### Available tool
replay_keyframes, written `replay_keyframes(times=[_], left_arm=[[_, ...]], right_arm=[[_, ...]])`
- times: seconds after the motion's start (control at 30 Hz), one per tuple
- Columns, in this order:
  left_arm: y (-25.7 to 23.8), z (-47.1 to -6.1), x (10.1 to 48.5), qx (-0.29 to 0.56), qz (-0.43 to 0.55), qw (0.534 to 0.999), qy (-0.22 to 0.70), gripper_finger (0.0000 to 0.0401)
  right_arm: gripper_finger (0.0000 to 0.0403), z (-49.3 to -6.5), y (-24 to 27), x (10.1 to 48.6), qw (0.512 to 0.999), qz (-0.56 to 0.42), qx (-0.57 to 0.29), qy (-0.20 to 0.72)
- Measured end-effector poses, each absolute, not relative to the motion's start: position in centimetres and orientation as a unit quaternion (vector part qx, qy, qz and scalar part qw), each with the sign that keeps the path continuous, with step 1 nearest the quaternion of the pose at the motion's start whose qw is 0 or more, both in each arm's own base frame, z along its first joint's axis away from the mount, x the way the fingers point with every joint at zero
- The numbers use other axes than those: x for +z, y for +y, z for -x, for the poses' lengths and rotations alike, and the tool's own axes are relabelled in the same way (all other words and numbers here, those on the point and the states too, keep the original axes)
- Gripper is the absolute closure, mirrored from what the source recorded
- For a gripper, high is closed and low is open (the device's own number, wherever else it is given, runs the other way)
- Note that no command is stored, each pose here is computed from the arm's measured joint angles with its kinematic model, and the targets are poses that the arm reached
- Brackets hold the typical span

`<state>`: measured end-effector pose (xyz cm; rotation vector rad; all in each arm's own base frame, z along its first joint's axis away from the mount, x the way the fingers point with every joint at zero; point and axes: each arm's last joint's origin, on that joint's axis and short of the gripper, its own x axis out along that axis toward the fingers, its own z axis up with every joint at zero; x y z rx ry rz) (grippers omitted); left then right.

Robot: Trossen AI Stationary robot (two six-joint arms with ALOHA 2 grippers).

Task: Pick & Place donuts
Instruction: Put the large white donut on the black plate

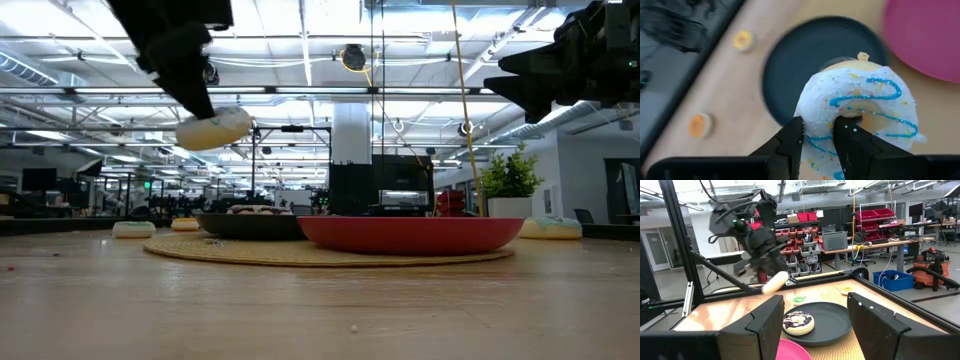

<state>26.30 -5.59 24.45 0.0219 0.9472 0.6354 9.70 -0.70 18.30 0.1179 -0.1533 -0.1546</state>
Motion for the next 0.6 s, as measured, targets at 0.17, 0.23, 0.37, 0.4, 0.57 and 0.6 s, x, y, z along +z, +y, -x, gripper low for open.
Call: replay_keyframes(times=[0.17, 0.23, 0.37, 0.4, 0.57, 0.6], left_arm=[[-2.7, -27.3, 24.7, 0.338, -0.025, 0.837, 0.431, 0.0290], [-1.6, -27.7, 24.9, 0.345, -0.032, 0.837, 0.423, 0.0290], [0.5, -28.4, 25.3, 0.357, -0.040, 0.840, 0.406, 0.0290], [0.9, -28.5, 25.4, 0.360, -0.042, 0.840, 0.403, 0.0290], [2.7, -28.6, 25.5, 0.364, -0.070, 0.831, 0.414, 0.0290], [2.9, -28.6, 25.5, 0.365, -0.073, 0.829, 0.416, 0.0290]], right_arm=[[0.0195, -9.7, -0.7, 18.3, 0.992, -0.059, -0.077, -0.076], [0.0195, -9.7, -0.7, 18.3, 0.992, -0.059, -0.077, -0.076], [0.0195, -9.7, -0.7, 18.3, 0.992, -0.059, -0.077, -0.077], [0.0195, -9.7, -0.7, 18.3, 0.992, -0.059, -0.077, -0.077], [0.0195, -9.7, -0.7, 18.3, 0.992, -0.059, -0.077, -0.076], [0.0195, -9.7, -0.7, 18.3, 0.992, -0.059, -0.077, -0.076]])
